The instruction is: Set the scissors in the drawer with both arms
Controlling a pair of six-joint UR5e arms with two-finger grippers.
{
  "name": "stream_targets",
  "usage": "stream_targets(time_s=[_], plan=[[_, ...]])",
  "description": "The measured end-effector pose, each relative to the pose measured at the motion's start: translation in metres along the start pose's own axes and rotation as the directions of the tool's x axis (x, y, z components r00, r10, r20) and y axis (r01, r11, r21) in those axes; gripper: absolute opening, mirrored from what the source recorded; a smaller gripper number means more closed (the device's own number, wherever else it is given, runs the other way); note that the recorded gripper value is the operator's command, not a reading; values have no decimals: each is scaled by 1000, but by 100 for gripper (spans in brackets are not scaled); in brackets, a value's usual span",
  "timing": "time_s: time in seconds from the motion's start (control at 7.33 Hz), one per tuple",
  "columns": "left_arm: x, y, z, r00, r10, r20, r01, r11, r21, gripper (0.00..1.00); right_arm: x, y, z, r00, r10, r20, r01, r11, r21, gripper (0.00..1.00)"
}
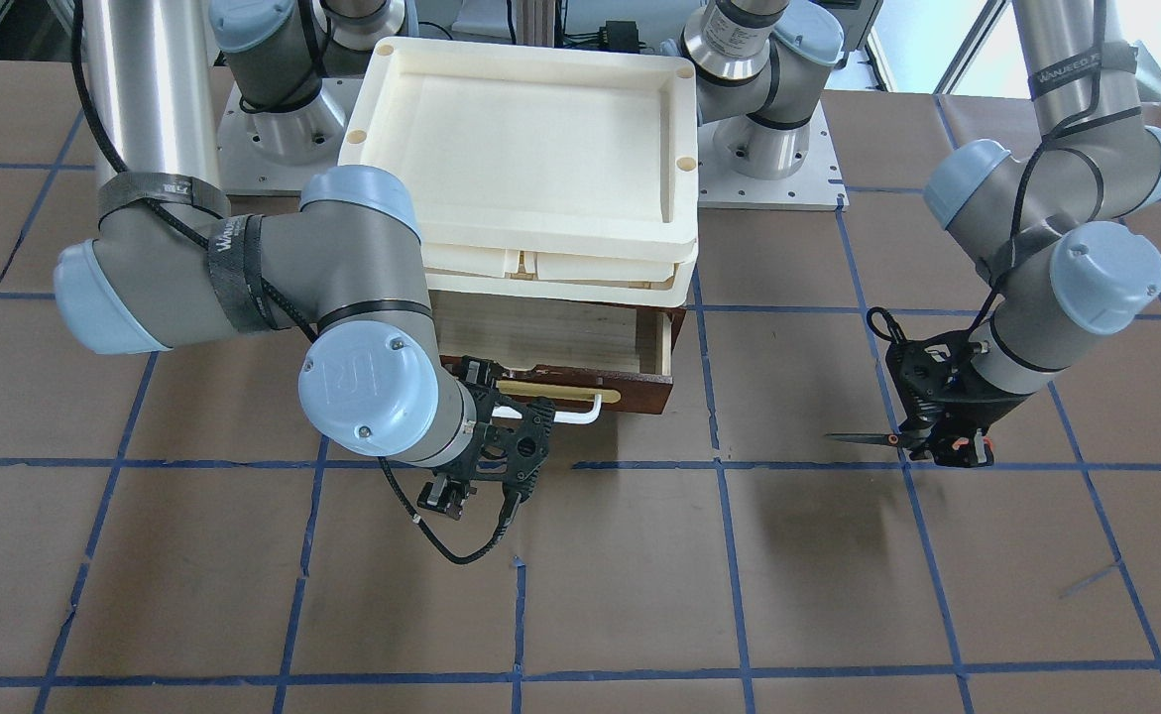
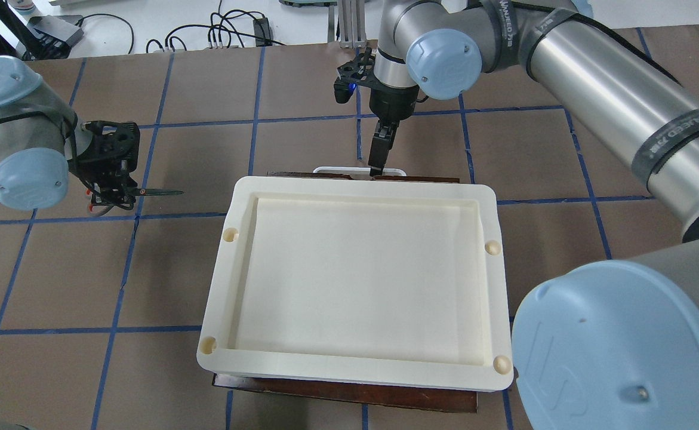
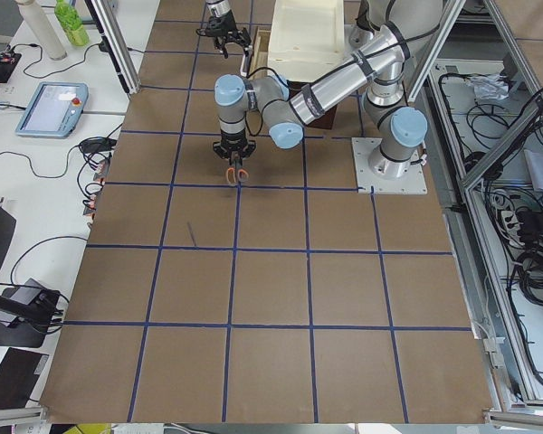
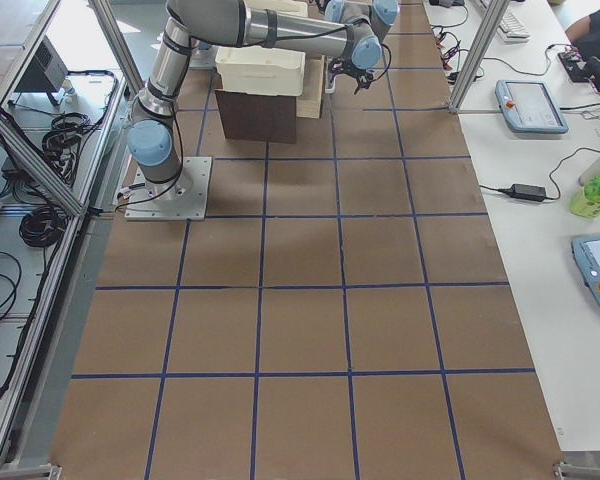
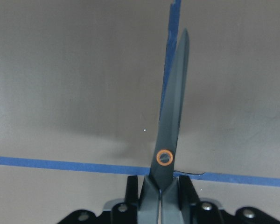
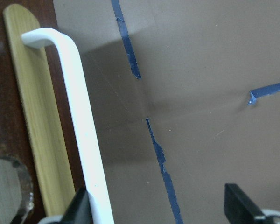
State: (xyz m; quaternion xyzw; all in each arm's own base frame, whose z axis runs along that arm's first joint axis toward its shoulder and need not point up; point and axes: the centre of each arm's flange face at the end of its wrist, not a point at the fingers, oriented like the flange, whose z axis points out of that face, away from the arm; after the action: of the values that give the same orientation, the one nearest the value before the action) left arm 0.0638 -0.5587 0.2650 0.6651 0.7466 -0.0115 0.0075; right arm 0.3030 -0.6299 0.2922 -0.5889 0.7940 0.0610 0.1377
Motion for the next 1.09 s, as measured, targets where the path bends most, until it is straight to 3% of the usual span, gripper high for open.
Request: stream_targets(time_s=[1.09], plan=[[6,-37,-36,999,-39,29,37,997,73,16,26,-1,-13,999,26,-28,-26,999,24,100]])
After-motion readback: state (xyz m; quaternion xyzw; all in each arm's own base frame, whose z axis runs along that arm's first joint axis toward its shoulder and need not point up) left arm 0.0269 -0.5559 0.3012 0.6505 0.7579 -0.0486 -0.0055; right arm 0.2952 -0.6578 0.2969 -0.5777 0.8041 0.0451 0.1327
